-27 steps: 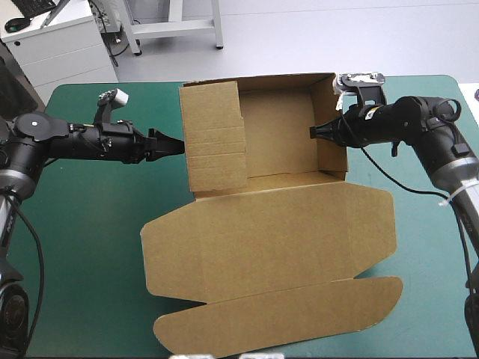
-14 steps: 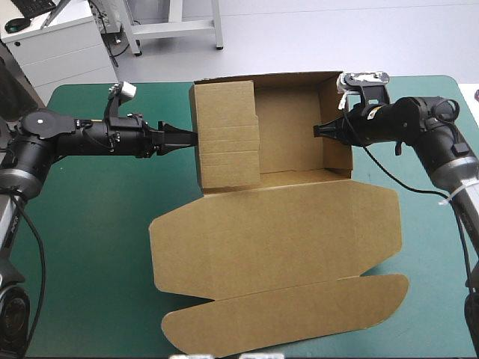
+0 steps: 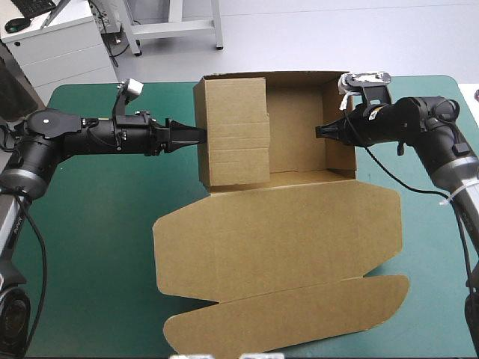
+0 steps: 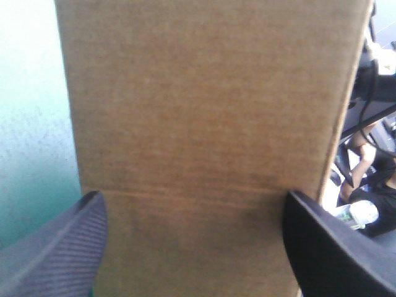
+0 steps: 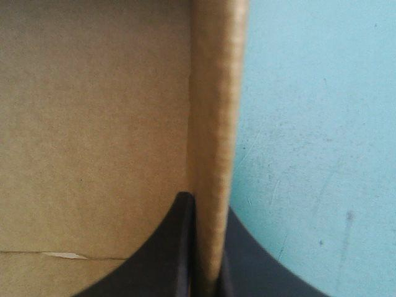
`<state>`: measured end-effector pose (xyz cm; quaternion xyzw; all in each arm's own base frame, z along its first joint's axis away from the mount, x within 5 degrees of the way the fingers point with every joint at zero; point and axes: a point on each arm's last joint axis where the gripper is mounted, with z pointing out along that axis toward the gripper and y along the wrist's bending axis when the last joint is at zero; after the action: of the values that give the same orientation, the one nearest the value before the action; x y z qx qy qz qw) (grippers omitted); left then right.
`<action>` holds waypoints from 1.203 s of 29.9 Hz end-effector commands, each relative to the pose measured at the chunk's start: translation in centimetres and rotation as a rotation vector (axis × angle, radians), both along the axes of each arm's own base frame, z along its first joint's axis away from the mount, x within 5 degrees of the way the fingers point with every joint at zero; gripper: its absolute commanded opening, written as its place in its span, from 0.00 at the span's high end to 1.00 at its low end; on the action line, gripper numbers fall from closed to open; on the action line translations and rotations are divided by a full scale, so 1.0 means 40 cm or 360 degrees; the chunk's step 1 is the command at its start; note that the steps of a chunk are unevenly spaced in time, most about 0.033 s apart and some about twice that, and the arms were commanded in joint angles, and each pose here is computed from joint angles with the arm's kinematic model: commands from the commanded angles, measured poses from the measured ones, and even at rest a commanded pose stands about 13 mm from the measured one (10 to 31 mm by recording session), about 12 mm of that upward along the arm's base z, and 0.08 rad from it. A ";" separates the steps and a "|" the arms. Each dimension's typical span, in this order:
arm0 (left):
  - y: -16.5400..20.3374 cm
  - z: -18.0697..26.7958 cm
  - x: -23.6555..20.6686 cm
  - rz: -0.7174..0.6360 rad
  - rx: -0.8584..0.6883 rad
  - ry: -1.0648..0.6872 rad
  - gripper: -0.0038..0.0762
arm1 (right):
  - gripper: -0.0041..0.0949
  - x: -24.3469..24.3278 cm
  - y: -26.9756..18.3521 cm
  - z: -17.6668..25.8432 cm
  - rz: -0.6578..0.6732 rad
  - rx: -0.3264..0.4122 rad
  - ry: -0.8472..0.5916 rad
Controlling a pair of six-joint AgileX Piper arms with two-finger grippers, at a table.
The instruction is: Fold the box
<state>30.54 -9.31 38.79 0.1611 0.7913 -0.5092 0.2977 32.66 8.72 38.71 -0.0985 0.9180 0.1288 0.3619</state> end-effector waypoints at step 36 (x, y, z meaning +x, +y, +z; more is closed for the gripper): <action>-0.118 0.089 -0.068 0.0757 0.0669 -0.0348 0.26 | 0.96 -0.063 0.136 0.078 -0.0049 0.0134 -0.0221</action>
<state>28.37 -13.76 39.58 0.1116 0.8907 -0.2237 0.3797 31.00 14.01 38.79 -0.0799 0.9174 0.1163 0.3720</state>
